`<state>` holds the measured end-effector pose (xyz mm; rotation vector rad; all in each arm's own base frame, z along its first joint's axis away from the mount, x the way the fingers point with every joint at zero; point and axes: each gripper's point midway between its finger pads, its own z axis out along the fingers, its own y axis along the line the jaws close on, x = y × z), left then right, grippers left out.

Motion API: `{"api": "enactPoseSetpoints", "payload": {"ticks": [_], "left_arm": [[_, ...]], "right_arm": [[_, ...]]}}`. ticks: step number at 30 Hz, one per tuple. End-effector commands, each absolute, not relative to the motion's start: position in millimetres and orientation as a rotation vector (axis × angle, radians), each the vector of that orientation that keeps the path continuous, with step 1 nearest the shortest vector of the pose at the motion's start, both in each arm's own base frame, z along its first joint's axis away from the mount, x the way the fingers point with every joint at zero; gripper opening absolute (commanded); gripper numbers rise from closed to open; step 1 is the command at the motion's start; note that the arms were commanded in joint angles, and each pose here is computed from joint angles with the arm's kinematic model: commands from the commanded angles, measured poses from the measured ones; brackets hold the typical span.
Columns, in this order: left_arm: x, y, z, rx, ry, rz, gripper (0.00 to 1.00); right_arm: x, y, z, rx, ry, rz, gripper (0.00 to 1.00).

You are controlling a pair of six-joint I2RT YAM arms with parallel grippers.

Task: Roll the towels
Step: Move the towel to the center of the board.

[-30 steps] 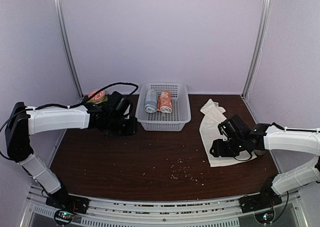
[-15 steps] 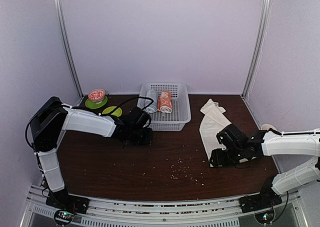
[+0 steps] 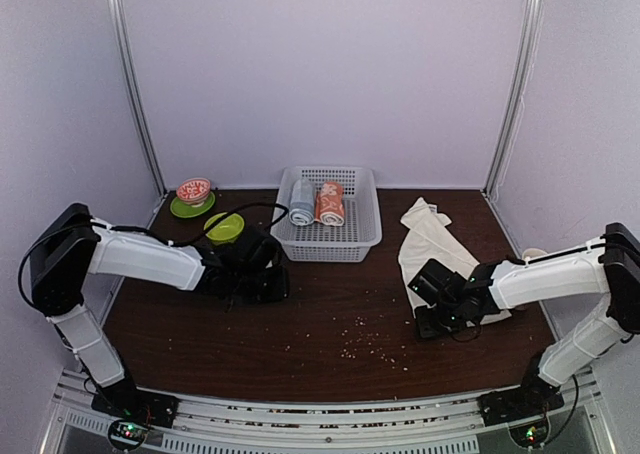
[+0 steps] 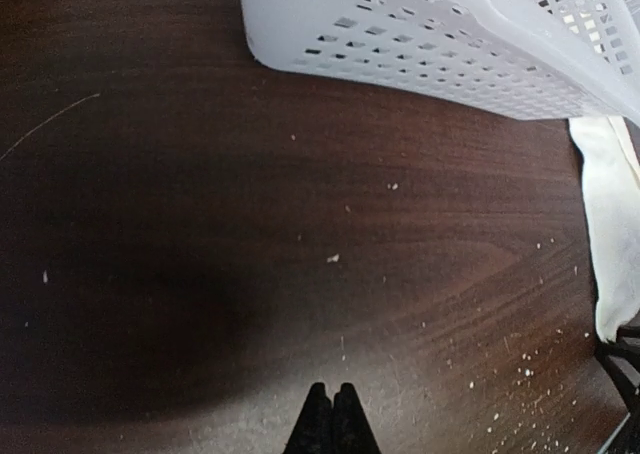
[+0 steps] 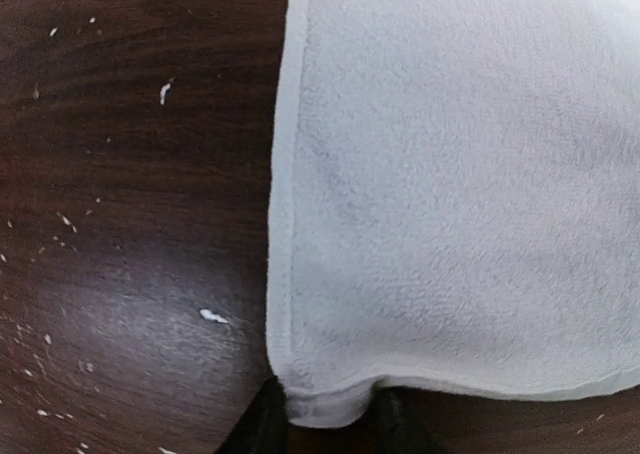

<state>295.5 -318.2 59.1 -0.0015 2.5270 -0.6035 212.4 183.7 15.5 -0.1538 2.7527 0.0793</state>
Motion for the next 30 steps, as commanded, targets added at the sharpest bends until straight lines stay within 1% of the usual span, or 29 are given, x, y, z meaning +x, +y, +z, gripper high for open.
{"api": "enactPoseSetpoints", "payload": {"ticks": [1, 4, 7, 11, 13, 14, 15, 16, 17, 19, 21, 22, 25, 30], "left_arm": [[273, -307, 82, -0.015, 2.471, -0.641, 0.0], [262, -295, 102, -0.001, 2.432, -0.631, 0.0], [255, -276, 116, -0.007, 2.404, -0.592, 0.0], [246, -244, 129, -0.049, 2.364, -0.528, 0.0], [241, -227, 133, -0.078, 2.351, -0.488, 0.0], [238, -219, 134, -0.086, 2.349, -0.471, 0.0], [235, -212, 135, -0.092, 2.348, -0.454, 0.01], [232, -207, 136, -0.092, 2.346, -0.449, 0.05], [229, -203, 136, -0.083, 2.347, -0.449, 0.13], [223, -201, 134, -0.055, 2.351, -0.463, 0.27], [218, -207, 129, -0.002, 2.369, -0.503, 0.37], [215, -211, 124, 0.023, 2.389, -0.515, 0.4], [208, -227, 106, 0.109, 2.469, -0.507, 0.44], [209, -267, 74, 0.201, 2.611, -0.508, 0.42]], "right_arm": [[197, 189, 8, -0.239, 2.789, 0.043, 0.19], [185, 230, 32, -0.333, 2.756, 0.198, 0.0], [166, 290, 61, -0.406, 2.727, 0.444, 0.0], [138, 394, 109, -0.554, 2.667, 0.846, 0.0], [132, 434, 146, -0.656, 2.582, 0.937, 0.29], [134, 438, 154, -0.662, 2.563, 0.925, 0.43], [138, 435, 160, -0.639, 2.548, 0.905, 0.51], [144, 426, 166, -0.602, 2.53, 0.879, 0.56], [151, 412, 167, -0.568, 2.516, 0.826, 0.59], [163, 376, 159, -0.518, 2.503, 0.653, 0.6], [172, 333, 144, -0.468, 2.507, 0.457, 0.59], [173, 310, 138, -0.442, 2.507, 0.382, 0.59], [180, 264, 122, -0.353, 2.498, 0.287, 0.58], [199, 221, 115, -0.199, 2.47, 0.27, 0.57]]}}
